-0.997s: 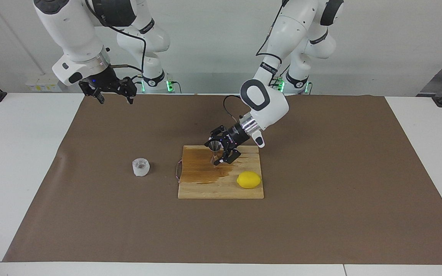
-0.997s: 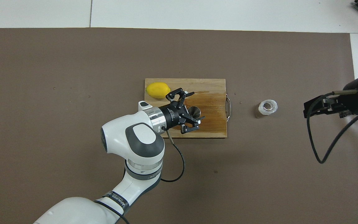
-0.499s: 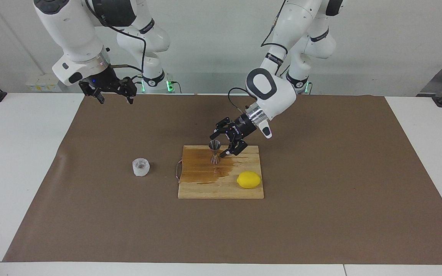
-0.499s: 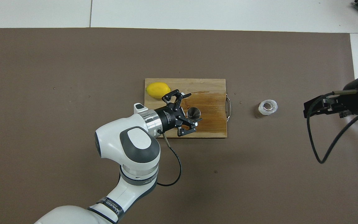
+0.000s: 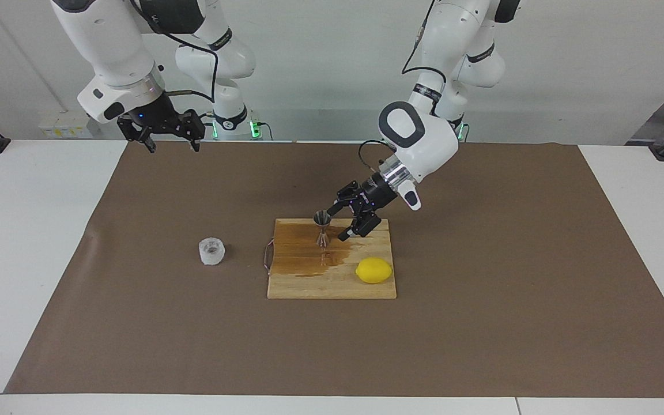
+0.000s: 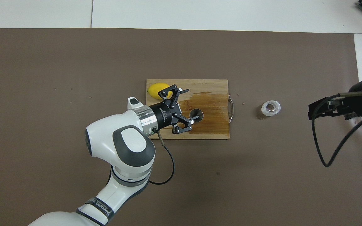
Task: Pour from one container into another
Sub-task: 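Withdraw the left gripper while the right gripper reaches the glass cup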
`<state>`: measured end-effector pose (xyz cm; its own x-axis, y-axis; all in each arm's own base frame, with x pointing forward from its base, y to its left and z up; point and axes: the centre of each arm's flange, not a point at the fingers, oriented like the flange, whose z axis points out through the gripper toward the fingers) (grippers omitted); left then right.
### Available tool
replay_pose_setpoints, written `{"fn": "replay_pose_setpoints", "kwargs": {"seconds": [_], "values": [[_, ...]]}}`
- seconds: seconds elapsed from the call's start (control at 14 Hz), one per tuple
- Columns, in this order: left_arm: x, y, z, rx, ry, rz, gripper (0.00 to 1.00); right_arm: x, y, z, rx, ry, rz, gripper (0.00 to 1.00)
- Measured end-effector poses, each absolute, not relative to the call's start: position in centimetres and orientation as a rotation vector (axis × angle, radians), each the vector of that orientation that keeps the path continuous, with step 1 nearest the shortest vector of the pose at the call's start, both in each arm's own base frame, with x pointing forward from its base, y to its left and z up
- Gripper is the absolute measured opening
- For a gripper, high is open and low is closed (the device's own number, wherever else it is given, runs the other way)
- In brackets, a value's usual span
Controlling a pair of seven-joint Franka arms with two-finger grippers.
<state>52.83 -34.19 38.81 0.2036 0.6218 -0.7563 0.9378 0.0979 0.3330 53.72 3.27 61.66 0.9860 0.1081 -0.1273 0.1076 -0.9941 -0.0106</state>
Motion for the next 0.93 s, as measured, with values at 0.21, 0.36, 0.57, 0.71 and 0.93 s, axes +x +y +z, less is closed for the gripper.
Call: {"fn": "replay_pose_setpoints", "kwargs": {"seconds": [0.21, 0.36, 0.57, 0.71, 0.93], "values": [[55.3, -32.7, 41.1, 1.898, 1.314, -0.368, 1.00, 53.5, 2.5, 60.9, -3.071, -0.507, 0.230, 1.00], [56.8, -31.3, 43.0, 2.135, 1.163, -0.294, 1.00, 53.1, 0.7, 59.8, -3.012, -0.695, 0.239, 1.00], [58.5, -28.8, 45.5, 2.467, 0.943, -0.113, 1.00, 53.0, -2.3, 58.1, -2.900, -1.044, 0.160, 1.00], [59.1, -27.5, 46.2, 2.569, 0.823, -0.040, 1.00, 53.1, -4.1, 56.3, -2.806, -1.232, 0.117, 1.00], [59.4, -24.7, 47.1, 2.778, 0.581, 0.062, 1.00, 53.7, -6.7, 53.0, -2.619, -1.464, 0.021, 1.00]]}}
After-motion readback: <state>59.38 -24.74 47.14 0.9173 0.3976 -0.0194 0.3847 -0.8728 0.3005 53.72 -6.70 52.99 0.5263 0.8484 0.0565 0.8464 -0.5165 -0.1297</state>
